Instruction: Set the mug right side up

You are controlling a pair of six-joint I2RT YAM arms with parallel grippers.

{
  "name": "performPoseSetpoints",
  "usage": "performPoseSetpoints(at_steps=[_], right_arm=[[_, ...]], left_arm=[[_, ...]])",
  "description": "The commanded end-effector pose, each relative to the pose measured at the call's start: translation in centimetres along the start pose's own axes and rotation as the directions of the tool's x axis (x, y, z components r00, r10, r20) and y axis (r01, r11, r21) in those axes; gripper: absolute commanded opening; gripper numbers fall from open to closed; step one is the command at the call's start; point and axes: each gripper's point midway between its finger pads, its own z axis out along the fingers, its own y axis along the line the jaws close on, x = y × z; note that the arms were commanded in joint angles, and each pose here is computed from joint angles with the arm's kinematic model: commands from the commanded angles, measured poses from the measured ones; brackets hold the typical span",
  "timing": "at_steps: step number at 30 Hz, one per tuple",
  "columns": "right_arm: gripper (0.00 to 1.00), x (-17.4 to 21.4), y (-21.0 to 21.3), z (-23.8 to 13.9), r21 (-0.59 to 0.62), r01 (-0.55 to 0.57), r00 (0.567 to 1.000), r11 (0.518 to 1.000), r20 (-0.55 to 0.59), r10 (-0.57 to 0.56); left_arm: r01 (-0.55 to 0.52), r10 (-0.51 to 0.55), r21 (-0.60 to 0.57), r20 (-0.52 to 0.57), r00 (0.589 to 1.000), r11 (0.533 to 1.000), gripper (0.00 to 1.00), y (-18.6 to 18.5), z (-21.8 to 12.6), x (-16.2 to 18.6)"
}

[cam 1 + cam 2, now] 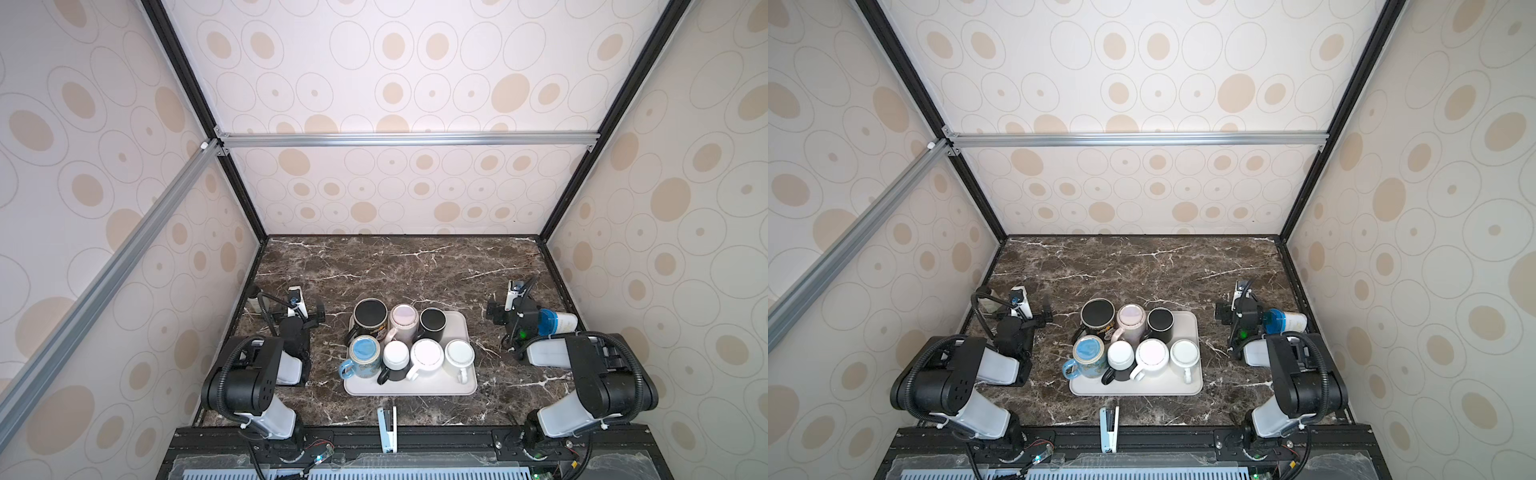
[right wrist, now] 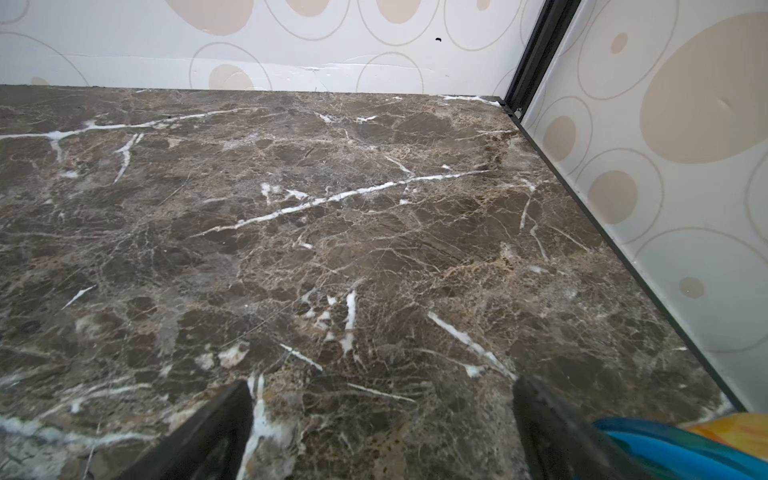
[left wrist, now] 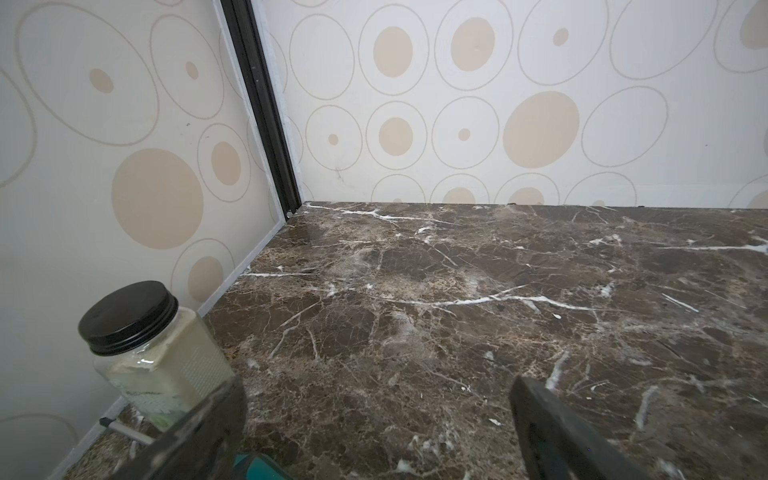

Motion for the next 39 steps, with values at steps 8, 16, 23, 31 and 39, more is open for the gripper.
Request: performPoseSetpoints(at_steps=[8, 16, 23, 31, 39], right_arm=[[1.00, -0.6, -0.1, -0.1, 0.005, -0.007, 1.000, 1.000, 0.025, 0.007], [1.00, -0.7, 0.0, -0.1, 0.004, -0.007, 1.000, 1.000, 0.026, 0.007], [1.00, -0.7, -0.1, -0.1, 0.004, -0.006, 1.000, 1.000, 0.023, 0.006], [1.00, -0.7, -0.1, -0.1, 0.004, -0.005, 1.000, 1.000, 0.024, 0.005], [1.00, -1.5, -0.5, -0.2, 0.029, -0.015, 0.999, 0.999, 0.052, 0.013]], left_arm=[[-0.001, 0.001, 0.015, 0.024, 1.000, 1.000, 1.00, -0.2, 0.1, -0.7], [-0.001, 0.001, 0.014, 0.023, 1.000, 1.000, 1.00, -0.1, 0.2, -0.7], [-0.002, 0.002, 0.012, 0.019, 1.000, 1.000, 1.00, -0.1, 0.2, -0.6], [-0.002, 0.001, 0.012, 0.020, 1.000, 1.000, 1.00, -0.1, 0.2, -0.6], [-0.044, 0.043, 0.016, 0.044, 0.998, 0.999, 1.00, -0.9, -0.5, -2.1]])
